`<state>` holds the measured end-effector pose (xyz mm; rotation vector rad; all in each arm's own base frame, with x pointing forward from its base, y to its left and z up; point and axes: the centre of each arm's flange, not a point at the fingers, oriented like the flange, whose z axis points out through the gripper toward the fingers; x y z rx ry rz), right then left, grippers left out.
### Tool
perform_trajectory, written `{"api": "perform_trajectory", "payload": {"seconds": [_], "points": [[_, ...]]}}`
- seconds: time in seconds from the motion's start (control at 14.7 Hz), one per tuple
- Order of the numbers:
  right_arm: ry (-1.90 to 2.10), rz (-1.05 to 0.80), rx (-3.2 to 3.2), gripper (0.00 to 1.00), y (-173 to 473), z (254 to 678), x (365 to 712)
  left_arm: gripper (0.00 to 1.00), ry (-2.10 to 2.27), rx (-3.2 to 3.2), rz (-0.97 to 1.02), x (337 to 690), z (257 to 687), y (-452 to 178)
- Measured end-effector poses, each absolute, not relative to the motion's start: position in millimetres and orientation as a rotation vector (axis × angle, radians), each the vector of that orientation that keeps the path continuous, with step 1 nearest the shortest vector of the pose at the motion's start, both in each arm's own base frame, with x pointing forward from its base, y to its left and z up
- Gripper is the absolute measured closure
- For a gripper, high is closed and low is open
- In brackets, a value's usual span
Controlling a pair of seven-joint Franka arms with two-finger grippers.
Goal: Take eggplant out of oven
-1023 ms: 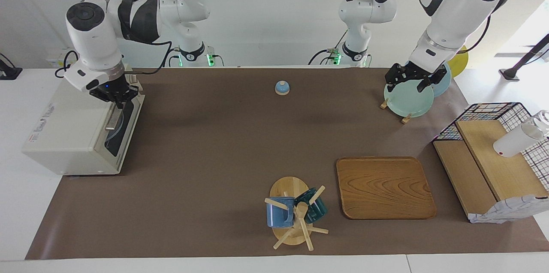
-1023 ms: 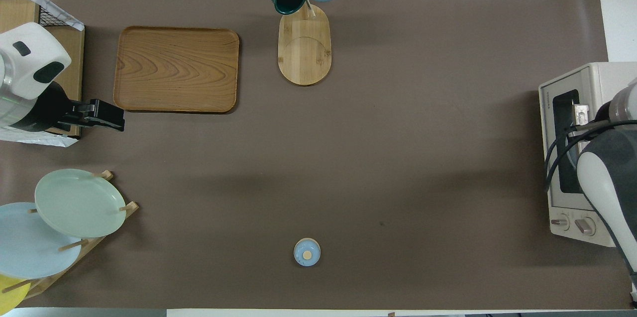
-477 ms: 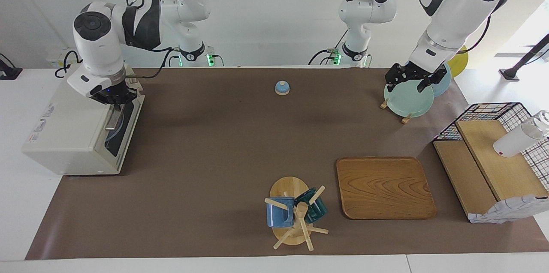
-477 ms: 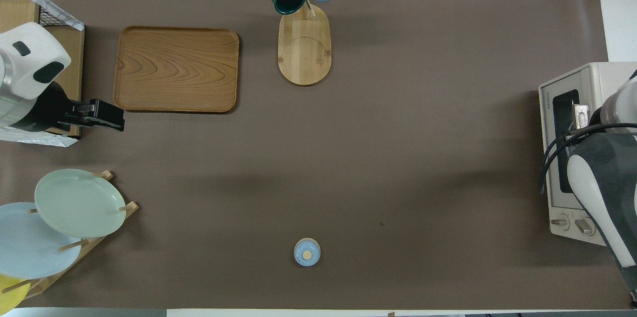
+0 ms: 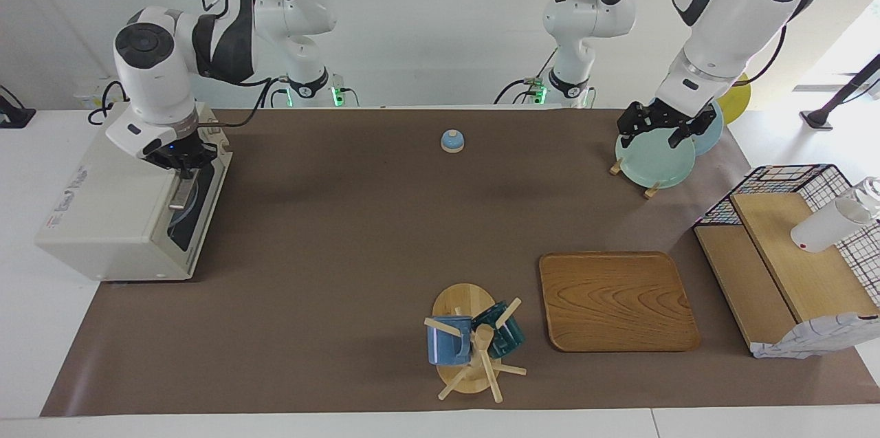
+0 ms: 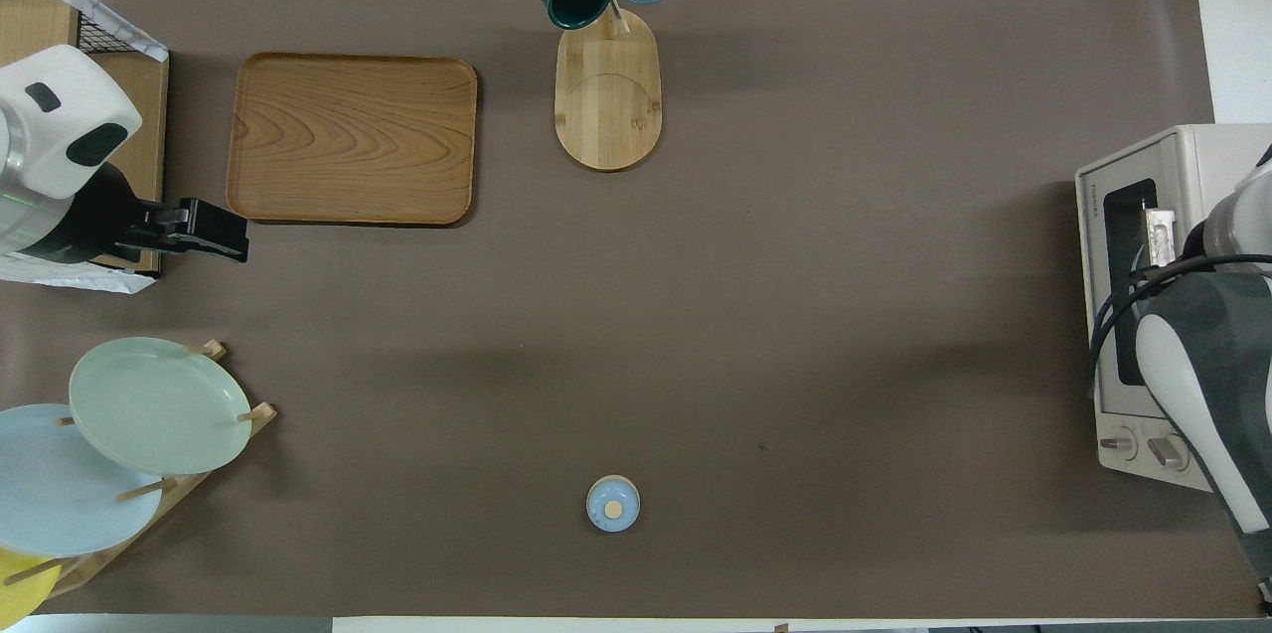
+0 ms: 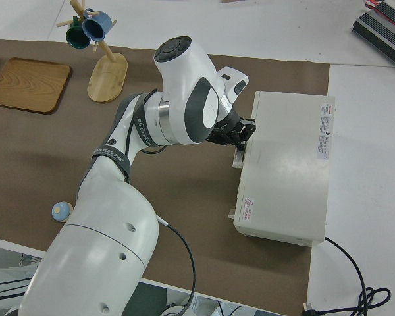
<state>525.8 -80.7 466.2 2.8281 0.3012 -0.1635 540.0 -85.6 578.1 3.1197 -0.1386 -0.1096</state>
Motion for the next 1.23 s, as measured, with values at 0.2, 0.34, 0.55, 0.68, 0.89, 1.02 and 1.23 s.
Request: {"api": "perform_trajectory", "payload": {"seconds": [0.2,0.34,0.55,0.68,0.89,1.02,1.23], "points": [[0.319,-0.144,2.842,0.99,-72,464,525,0.00,-0.139,3.120,-0.110,540,578,-86],[0.352,-0.112,2.861,0.99,-57,460,523,0.00,-0.139,3.120,-0.110,540,578,-86],[0.382,-0.062,2.909,0.99,-36,449,523,0.00,-0.139,3.120,-0.110,540,578,-86],[0.397,-0.038,2.946,0.99,-19,434,526,0.00,-0.139,3.120,-0.110,540,578,-86],[0.408,0.014,2.987,0.99,3,398,535,0.00,-0.139,3.120,-0.110,540,578,-86],[0.403,0.040,2.994,0.99,15,375,534,0.00,-0.139,3.120,-0.110,540,578,-86],[0.380,0.056,3.000,0.99,24,347,534,0.00,-0.139,3.120,-0.110,540,578,-86]]}}
